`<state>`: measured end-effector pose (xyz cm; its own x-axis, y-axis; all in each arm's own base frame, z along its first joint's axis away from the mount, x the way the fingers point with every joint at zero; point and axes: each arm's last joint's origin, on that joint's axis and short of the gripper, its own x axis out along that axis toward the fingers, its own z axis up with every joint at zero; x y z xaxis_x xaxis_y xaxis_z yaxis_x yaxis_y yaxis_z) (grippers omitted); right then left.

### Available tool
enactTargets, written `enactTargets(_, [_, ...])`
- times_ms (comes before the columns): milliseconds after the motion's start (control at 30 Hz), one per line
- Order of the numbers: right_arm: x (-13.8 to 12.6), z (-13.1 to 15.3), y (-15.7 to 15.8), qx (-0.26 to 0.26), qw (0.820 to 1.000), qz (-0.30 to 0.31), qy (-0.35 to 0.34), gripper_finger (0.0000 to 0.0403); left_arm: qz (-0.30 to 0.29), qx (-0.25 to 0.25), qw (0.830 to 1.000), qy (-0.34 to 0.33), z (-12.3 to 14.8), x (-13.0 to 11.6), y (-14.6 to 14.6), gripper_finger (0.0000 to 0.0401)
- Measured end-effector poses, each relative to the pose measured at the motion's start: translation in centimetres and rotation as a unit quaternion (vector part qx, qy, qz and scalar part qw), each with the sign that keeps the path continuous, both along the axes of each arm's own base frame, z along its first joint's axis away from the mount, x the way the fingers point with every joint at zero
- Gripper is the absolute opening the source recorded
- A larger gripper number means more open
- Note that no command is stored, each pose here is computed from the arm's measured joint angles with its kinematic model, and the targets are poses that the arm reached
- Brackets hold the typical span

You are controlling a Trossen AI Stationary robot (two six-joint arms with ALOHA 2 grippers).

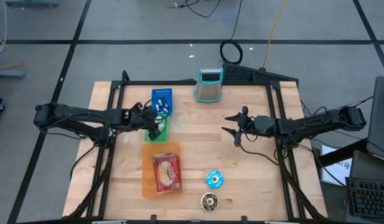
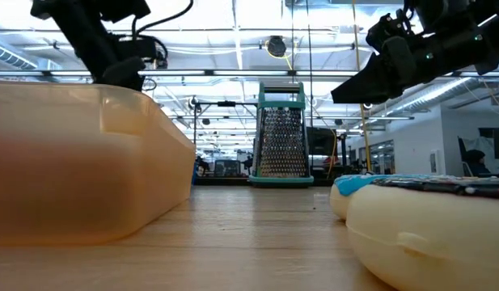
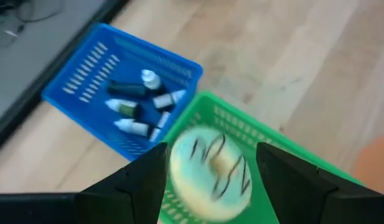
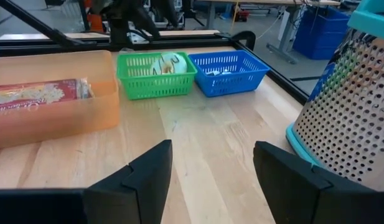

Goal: Pick & Place Food Item
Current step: Put the blue donut into the green bin

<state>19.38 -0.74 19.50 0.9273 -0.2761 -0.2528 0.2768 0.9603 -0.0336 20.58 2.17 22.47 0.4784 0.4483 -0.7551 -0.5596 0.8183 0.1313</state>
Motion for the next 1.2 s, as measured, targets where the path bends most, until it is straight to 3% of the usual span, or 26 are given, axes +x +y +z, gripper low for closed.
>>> enactTargets(233, [0.0,0.0,0.4,0.001,1.0,0.012,0.001,0.0217,0.012,0.012,1.0,-0.021,1.8,0.5,0.1,0.0246])
enactTargets(400, [0.1,0.0,1.6,0.023,0.995,0.102,0.0,0.0215,0.012,0.013,0.998,-0.055,2.6,1.0,0.1,0.0246])
enactTargets(600, [0.6,-1.5,4.5,0.126,0.981,0.14,0.033,0.022,0.01,0.016,0.994,-0.103,3.2,1.7,0.2,0.0246])
enactTargets(767, [1.8,-3.2,7.6,0.2,0.961,0.129,0.138,0.0221,0.01,0.018,0.99,-0.138,3.7,2.1,0.2,0.0246])
enactTargets(1000, [3.8,-3.9,11.5,0.19,0.945,0.164,0.21,0.0221,0.01,0.019,0.986,-0.163,4.0,2.5,0.2,0.0246])
enactTargets(1200, [4.9,-5.3,12.5,0.192,0.939,0.156,0.237,0.0221,0.016,0.014,0.986,-0.168,4.0,2.5,0.2,0.0246])
